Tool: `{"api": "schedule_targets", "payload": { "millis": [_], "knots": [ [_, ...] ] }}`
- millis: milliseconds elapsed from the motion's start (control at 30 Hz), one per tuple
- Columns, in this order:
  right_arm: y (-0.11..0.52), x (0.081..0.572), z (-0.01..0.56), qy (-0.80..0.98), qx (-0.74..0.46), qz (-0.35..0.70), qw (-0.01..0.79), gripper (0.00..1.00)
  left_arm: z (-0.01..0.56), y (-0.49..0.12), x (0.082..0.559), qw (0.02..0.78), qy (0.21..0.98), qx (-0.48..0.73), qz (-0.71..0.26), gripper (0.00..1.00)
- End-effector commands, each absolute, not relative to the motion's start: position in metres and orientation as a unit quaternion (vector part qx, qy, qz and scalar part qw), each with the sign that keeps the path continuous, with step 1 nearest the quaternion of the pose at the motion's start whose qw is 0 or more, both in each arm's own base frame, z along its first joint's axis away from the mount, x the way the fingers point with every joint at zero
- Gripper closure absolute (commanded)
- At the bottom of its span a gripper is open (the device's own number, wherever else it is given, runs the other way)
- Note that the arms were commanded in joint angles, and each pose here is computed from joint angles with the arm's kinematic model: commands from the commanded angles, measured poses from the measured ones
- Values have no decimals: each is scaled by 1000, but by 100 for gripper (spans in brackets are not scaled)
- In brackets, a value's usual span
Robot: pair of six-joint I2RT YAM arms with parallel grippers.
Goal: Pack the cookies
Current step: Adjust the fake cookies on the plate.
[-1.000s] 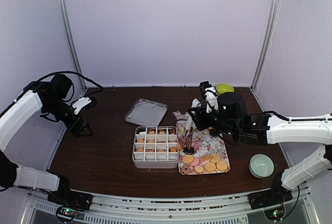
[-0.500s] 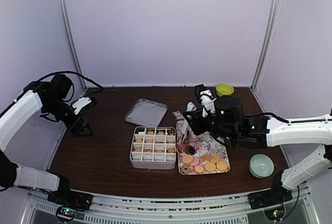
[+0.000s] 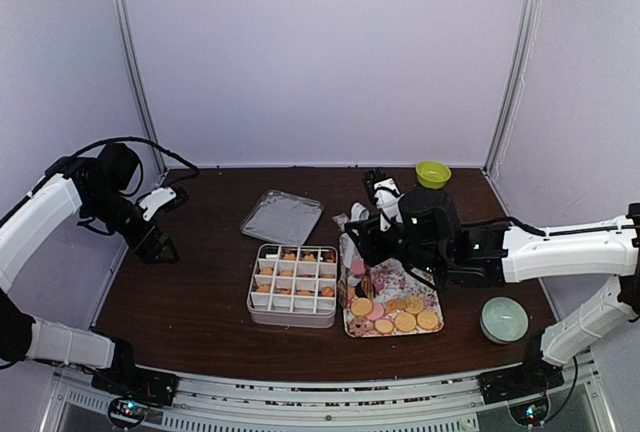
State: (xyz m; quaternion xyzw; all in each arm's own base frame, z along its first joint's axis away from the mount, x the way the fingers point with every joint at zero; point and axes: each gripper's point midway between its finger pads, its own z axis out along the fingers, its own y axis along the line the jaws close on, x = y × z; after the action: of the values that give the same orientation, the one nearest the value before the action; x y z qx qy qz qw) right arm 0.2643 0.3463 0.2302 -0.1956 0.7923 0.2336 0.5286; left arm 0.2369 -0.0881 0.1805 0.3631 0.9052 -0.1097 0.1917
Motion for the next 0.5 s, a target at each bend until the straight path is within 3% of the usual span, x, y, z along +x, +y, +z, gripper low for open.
{"api": "schedule_targets", "payload": {
  "millis": [0,467],
  "knots": [
    [354,269,247,780,-183,246,545,63,182,-89,237,198,902,366,-115,19],
    [361,283,261,761,-172,221,586,70,182,-88,239,198,903,365,-114,19]
  ]
}}
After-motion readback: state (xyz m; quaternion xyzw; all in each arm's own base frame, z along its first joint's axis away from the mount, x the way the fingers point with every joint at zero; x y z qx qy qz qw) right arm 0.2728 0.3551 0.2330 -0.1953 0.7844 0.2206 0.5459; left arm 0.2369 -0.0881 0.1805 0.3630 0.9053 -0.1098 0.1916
